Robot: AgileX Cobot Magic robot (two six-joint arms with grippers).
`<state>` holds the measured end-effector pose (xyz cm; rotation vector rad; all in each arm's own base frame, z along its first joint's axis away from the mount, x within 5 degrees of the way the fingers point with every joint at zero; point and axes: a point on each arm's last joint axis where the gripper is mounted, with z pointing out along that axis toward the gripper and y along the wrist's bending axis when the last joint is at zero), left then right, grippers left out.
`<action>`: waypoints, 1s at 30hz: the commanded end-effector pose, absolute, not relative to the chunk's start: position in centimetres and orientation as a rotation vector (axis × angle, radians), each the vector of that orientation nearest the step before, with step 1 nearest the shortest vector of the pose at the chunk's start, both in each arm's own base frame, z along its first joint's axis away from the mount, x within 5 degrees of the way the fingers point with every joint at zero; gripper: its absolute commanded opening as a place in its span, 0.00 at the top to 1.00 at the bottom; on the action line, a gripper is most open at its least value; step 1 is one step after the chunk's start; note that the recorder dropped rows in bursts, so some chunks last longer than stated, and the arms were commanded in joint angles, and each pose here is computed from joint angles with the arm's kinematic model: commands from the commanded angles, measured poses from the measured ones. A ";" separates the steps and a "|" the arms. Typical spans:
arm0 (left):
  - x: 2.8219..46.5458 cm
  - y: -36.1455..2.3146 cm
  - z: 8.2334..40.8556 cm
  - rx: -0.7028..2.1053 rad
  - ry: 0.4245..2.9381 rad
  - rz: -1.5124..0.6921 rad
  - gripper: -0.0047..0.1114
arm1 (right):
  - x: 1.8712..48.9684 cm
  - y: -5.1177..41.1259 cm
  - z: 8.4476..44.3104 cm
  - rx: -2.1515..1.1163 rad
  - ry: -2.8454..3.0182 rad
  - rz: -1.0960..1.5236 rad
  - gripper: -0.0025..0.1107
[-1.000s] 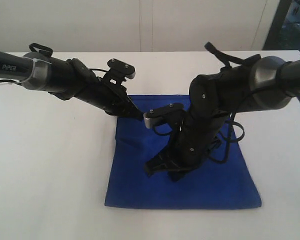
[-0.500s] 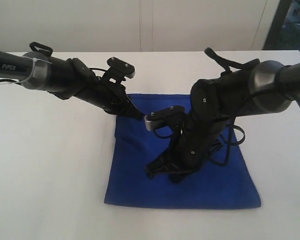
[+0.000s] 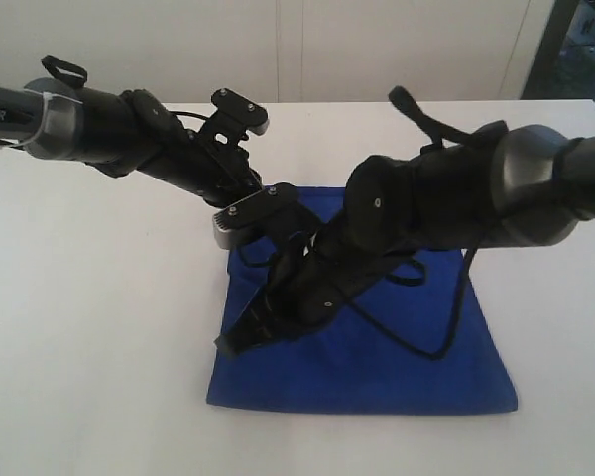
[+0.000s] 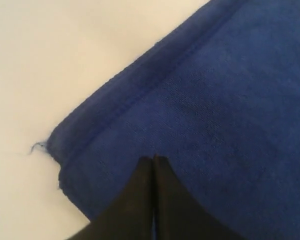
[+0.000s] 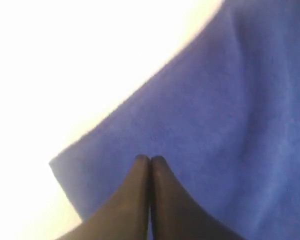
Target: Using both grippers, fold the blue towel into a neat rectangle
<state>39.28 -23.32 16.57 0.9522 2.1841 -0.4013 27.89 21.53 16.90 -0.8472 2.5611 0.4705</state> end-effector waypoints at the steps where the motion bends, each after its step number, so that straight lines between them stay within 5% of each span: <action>1: 39.2 -23.4 15.2 0.956 2.222 -0.417 0.96 | 28.0 23.0 15.3 -0.847 2.517 0.456 0.98; 23: 39.6 -23.3 13.7 0.875 2.276 -0.420 0.96 | 22.3 27.8 11.6 -1.128 2.644 0.531 0.98; 30: 39.0 -23.2 17.4 0.939 2.195 -0.414 0.96 | 22.5 27.9 12.8 -1.102 2.586 0.537 0.98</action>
